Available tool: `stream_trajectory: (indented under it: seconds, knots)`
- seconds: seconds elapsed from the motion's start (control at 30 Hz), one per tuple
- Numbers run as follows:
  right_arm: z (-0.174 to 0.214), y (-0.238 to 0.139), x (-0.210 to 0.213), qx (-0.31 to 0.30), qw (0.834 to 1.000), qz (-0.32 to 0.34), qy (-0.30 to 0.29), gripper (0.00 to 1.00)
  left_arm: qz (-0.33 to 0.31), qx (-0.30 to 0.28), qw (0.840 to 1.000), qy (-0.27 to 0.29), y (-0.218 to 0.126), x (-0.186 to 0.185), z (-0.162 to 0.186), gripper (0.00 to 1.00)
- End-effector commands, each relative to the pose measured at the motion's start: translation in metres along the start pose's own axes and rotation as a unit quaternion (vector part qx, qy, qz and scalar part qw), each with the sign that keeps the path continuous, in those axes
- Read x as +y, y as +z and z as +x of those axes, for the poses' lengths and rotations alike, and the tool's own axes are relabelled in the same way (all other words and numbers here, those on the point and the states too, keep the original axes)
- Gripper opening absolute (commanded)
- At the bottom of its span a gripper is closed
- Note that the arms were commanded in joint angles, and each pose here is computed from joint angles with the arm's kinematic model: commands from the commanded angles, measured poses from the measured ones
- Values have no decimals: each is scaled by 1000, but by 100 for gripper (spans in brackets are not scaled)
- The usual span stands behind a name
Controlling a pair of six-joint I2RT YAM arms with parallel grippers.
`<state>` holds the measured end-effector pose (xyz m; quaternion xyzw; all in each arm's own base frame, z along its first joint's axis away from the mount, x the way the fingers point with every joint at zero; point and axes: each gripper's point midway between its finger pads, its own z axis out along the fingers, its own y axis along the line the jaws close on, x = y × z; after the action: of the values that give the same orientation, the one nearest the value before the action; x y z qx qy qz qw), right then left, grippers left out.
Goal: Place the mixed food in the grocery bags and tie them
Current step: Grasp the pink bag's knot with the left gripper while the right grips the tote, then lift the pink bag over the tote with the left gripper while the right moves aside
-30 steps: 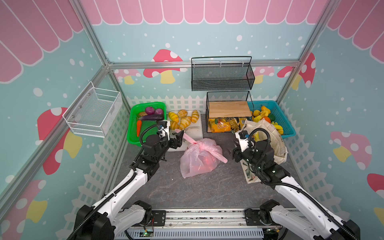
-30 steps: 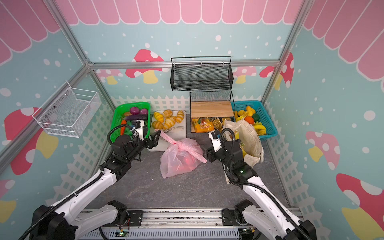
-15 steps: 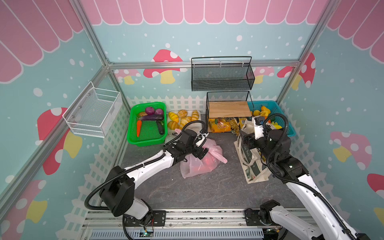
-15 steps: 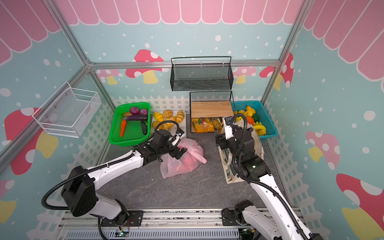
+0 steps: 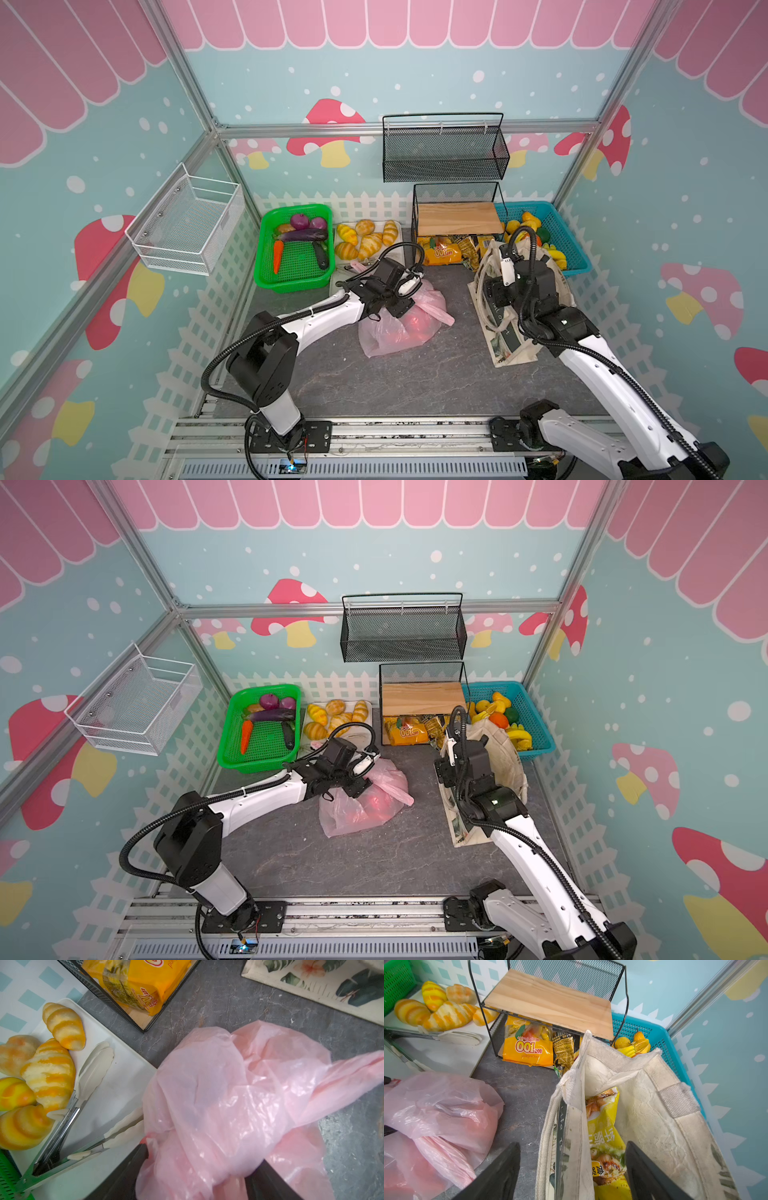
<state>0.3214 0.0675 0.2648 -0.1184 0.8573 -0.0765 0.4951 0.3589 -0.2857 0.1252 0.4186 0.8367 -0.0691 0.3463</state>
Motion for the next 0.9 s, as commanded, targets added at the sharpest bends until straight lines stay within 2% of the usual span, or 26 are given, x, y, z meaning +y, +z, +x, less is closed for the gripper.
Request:
stream_trajectory:
  seconds: [0.0,0.1,0.27,0.4,0.53,0.6,0.7,0.87]
  knots:
    - [19,8,-5,33,999,22,-11,76,17,19,1000,-6,7,-6,15,58]
    - [32,18,-2,53,998,25,-16,68,21,7,1000,-14,2,-9,15,44]
    - [38,28,8,67,998,7,-14,49,14,-12,999,-26,-9,-4,12,21]
    - [40,24,13,65,998,-12,-13,28,-1,-25,999,-37,-23,5,12,11]
    - [31,8,32,44,996,-83,-1,8,-26,-62,996,-64,-46,22,6,1]
    - [26,-2,46,33,991,-131,7,3,-40,-89,991,-87,-61,34,3,0]
    - [14,-16,71,10,978,-209,23,0,-63,-136,980,-131,-85,54,-2,0]
    - [-7,-27,97,-22,961,-272,54,0,-103,-223,944,-219,-130,87,-9,0]
